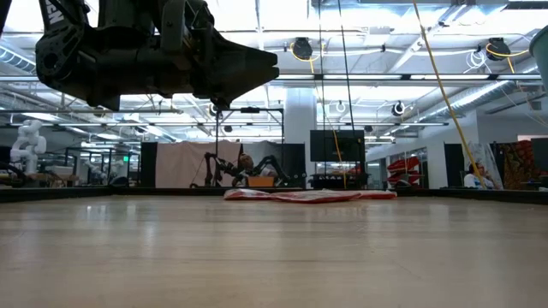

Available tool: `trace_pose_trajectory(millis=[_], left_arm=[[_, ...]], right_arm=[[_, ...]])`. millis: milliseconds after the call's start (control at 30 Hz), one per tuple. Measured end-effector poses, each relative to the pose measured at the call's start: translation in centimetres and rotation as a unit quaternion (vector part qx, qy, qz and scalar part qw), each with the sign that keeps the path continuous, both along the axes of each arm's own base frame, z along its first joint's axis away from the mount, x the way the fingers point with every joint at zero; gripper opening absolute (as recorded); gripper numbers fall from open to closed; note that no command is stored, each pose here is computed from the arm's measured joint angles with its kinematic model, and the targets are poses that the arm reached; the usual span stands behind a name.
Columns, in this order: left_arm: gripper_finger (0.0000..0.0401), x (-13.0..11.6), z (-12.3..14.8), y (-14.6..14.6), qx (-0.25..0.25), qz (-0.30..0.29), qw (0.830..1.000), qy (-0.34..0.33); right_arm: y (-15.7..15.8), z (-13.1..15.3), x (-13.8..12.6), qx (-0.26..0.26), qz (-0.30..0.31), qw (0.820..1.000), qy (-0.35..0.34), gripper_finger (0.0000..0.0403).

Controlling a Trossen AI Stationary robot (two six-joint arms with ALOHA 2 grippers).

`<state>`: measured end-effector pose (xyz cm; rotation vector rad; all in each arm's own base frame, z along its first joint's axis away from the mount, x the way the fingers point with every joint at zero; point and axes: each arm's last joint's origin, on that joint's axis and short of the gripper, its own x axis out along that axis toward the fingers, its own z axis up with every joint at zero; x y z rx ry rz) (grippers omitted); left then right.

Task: Sort popcorn bags into baskets
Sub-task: Put the popcorn bag into the green bin

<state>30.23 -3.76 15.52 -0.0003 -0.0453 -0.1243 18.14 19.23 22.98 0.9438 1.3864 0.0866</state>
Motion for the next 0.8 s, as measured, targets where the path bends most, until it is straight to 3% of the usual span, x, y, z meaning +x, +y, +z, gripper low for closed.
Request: trace_pose_trajectory(millis=[233, 467, 800], left_arm=[[0.0161, 0.0, 0.0, 0.0, 0.0, -0.001, 1.0, 0.0], [0.0161, 0.0, -0.1, 0.0, 0.0, -0.001, 1.0, 0.003], [0.0161, 0.0, -0.1, 0.0, 0.001, -0.001, 1.0, 0.004]], right_arm=[[-0.5, -2.0, -0.4, -0.041, 0.006, 0.998, 0.043, 0.0001], [-1.5, -4.6, -0.7, -0.032, -0.01, 0.998, 0.046, 0.0001], [-1.6, -3.8, -0.8, -0.015, -0.015, 1.0, 0.022, 0.0]])
